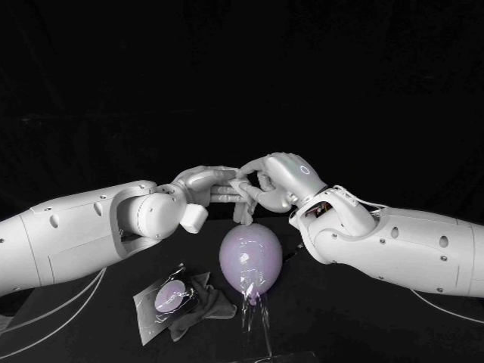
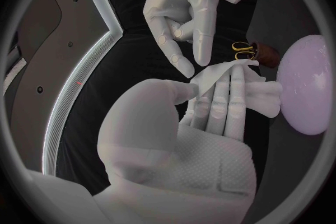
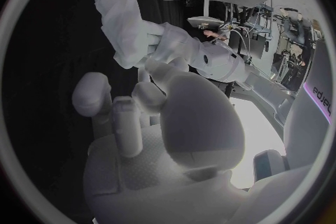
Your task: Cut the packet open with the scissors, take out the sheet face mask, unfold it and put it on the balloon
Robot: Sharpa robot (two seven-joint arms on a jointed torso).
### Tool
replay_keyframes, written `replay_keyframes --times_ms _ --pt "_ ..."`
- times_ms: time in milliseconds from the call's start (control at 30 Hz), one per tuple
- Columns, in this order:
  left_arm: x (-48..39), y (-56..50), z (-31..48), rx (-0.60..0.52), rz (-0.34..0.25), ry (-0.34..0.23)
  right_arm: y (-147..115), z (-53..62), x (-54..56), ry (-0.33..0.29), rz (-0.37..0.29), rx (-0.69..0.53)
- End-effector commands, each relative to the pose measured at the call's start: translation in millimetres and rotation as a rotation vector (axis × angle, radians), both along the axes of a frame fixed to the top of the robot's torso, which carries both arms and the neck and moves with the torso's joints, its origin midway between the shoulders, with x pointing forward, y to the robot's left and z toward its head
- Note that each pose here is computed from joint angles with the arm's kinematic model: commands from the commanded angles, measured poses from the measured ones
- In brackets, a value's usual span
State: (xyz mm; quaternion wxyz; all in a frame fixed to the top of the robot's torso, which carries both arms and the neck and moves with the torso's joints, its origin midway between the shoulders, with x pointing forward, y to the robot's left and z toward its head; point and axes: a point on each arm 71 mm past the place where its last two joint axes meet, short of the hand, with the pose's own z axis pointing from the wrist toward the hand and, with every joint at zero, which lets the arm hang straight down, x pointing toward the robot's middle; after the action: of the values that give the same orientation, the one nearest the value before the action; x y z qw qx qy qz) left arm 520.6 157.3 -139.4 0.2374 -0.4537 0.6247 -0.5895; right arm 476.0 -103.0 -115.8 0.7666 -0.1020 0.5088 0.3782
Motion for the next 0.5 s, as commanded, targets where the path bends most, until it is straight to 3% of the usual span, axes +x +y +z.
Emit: replay_keyframes --times_ms 33,500 --pt "-1.6 -4.0 1.8 -0.019 -0.026 -0.002 1.3 -2.3 1.5 0.002 -0.009 -0.045" --pt "-2.4 -5.1 3.3 -0.044 -0.039 -0.009 0.0 -7.6 5.3 0.030 -0.022 -0.084"
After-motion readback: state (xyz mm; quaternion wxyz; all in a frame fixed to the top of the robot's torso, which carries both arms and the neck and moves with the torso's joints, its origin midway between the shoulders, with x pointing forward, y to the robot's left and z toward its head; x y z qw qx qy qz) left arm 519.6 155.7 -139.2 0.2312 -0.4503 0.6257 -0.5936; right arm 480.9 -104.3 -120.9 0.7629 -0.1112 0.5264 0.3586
